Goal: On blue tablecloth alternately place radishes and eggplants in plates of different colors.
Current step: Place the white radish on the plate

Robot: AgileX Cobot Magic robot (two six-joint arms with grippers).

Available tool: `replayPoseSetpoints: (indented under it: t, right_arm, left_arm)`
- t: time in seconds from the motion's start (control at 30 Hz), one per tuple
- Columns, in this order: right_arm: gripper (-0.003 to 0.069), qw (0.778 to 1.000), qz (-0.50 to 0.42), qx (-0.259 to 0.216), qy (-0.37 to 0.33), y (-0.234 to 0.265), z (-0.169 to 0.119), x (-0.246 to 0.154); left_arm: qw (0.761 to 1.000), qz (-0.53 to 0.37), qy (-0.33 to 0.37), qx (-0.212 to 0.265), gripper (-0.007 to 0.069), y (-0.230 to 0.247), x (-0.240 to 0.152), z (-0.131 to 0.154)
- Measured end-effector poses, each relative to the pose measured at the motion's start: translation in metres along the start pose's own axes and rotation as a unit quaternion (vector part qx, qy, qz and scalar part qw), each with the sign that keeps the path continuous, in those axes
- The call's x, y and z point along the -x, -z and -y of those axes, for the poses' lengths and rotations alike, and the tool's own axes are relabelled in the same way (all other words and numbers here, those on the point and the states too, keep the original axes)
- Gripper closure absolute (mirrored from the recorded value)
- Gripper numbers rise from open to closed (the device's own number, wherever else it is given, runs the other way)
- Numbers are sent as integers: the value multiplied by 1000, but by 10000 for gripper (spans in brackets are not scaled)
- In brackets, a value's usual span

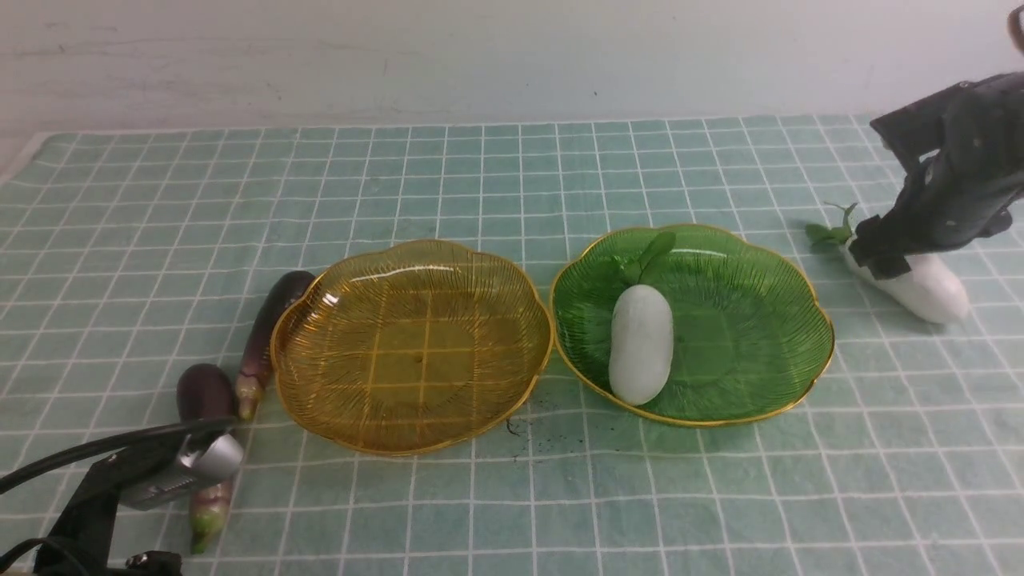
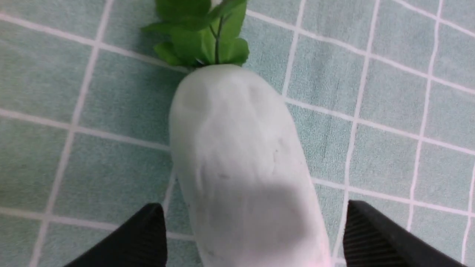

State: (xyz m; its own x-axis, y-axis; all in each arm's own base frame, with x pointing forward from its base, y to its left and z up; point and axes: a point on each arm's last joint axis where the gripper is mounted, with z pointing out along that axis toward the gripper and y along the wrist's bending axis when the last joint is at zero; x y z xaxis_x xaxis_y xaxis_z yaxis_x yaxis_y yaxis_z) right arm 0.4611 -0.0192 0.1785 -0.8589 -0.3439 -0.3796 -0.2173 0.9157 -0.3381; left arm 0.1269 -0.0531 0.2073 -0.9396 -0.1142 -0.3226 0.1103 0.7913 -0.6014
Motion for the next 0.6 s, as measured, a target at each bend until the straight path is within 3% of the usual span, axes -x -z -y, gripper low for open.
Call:
replayPoseSetpoints:
  t: [0.17,0.33,0.6]
  right_arm:
    - [94,1000,-23,4,7,-21,-6,-7]
    - [207,999,-33,4,6,-19,-5,-7]
    - [206,998,-48,-1,-32,26,13,12]
  left_arm:
    - [1000,0,0,0,632,0,0,0]
    - [1000,0,0,0,632,0,0,0]
    - [1000,0,0,0,632,0,0,0]
